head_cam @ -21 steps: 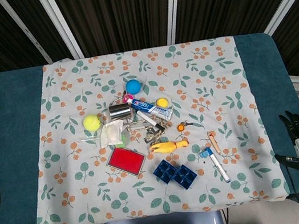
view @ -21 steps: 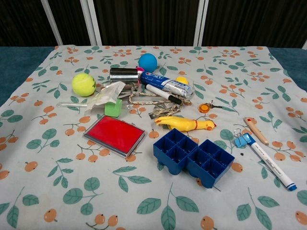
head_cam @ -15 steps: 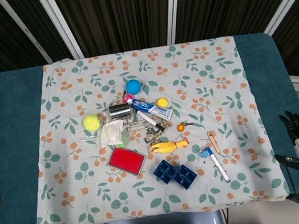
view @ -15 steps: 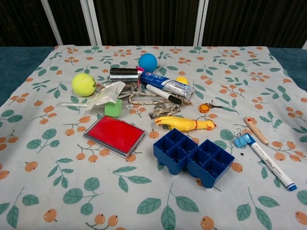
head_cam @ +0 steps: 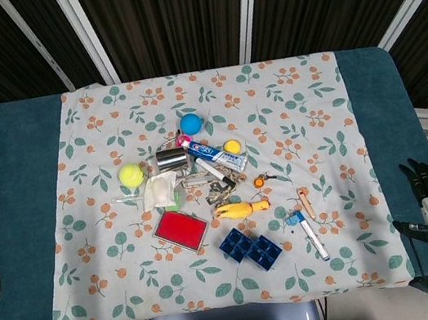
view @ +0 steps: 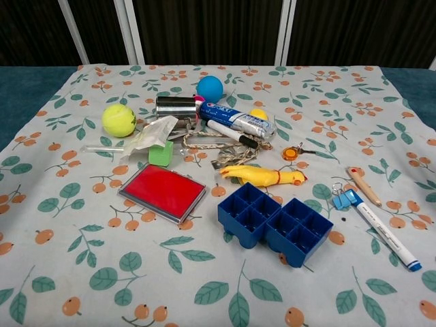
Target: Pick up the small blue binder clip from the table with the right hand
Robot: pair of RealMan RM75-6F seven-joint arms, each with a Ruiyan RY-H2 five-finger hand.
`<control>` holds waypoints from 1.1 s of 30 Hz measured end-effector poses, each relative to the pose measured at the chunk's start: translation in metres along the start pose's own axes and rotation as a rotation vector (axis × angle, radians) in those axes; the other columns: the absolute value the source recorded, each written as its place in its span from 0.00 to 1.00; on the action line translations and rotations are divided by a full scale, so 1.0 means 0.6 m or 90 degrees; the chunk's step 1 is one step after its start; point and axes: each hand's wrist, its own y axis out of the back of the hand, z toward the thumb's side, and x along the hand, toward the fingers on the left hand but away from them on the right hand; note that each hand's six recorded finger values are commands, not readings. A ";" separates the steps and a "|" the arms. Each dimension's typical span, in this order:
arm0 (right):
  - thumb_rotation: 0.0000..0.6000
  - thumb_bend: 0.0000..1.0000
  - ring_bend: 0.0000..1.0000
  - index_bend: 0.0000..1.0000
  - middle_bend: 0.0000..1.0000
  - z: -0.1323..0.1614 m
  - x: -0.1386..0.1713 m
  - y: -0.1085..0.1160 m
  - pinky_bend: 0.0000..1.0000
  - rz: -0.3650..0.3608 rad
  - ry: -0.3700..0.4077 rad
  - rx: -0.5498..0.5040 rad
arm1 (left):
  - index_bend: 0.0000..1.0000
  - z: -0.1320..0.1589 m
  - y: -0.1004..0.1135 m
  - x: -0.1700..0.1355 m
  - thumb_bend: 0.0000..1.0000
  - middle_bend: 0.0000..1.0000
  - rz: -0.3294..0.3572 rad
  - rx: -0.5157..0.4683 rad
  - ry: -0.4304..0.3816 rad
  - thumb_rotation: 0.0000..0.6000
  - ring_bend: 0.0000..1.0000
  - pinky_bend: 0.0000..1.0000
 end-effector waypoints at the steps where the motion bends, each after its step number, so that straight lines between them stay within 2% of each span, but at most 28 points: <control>1: 1.00 0.22 0.00 0.01 0.00 0.000 0.000 -0.001 0.21 0.002 0.000 -0.001 | 0.00 0.000 0.000 0.000 0.50 0.00 0.000 0.000 0.000 1.00 0.06 0.03; 6: 1.00 0.22 0.00 0.04 0.00 0.001 0.000 -0.006 0.21 0.020 0.004 -0.019 | 0.00 -0.001 0.002 -0.001 0.50 0.00 0.003 -0.003 0.003 1.00 0.06 0.03; 10: 1.00 0.23 0.00 0.11 0.00 0.008 -0.003 -0.010 0.21 0.043 0.015 -0.051 | 0.00 -0.002 0.000 0.000 0.50 0.00 0.000 -0.002 0.004 1.00 0.06 0.03; 13: 1.00 0.25 0.00 0.16 0.00 0.017 -0.016 -0.018 0.21 0.073 0.031 -0.071 | 0.00 0.000 -0.002 0.000 0.50 0.00 -0.002 -0.001 0.004 1.00 0.06 0.03; 18: 1.00 0.26 0.00 0.23 0.00 0.038 -0.054 -0.041 0.21 0.147 0.063 -0.083 | 0.00 0.001 -0.003 0.001 0.50 0.00 -0.002 -0.001 0.004 1.00 0.06 0.03; 23: 1.00 0.33 0.00 0.30 0.00 0.081 -0.109 -0.066 0.21 0.223 0.091 -0.099 | 0.00 0.000 -0.004 0.002 0.50 0.00 -0.004 -0.002 0.008 1.00 0.06 0.03; 26: 1.00 0.34 0.00 0.32 0.00 0.111 -0.145 -0.078 0.21 0.258 0.095 -0.118 | 0.00 -0.002 -0.003 0.003 0.50 0.00 -0.003 -0.004 0.011 1.00 0.06 0.03; 33: 1.00 0.36 0.00 0.35 0.00 0.188 -0.203 -0.108 0.21 0.319 0.110 -0.129 | 0.00 -0.007 0.000 0.004 0.50 0.00 -0.003 -0.010 0.015 1.00 0.06 0.03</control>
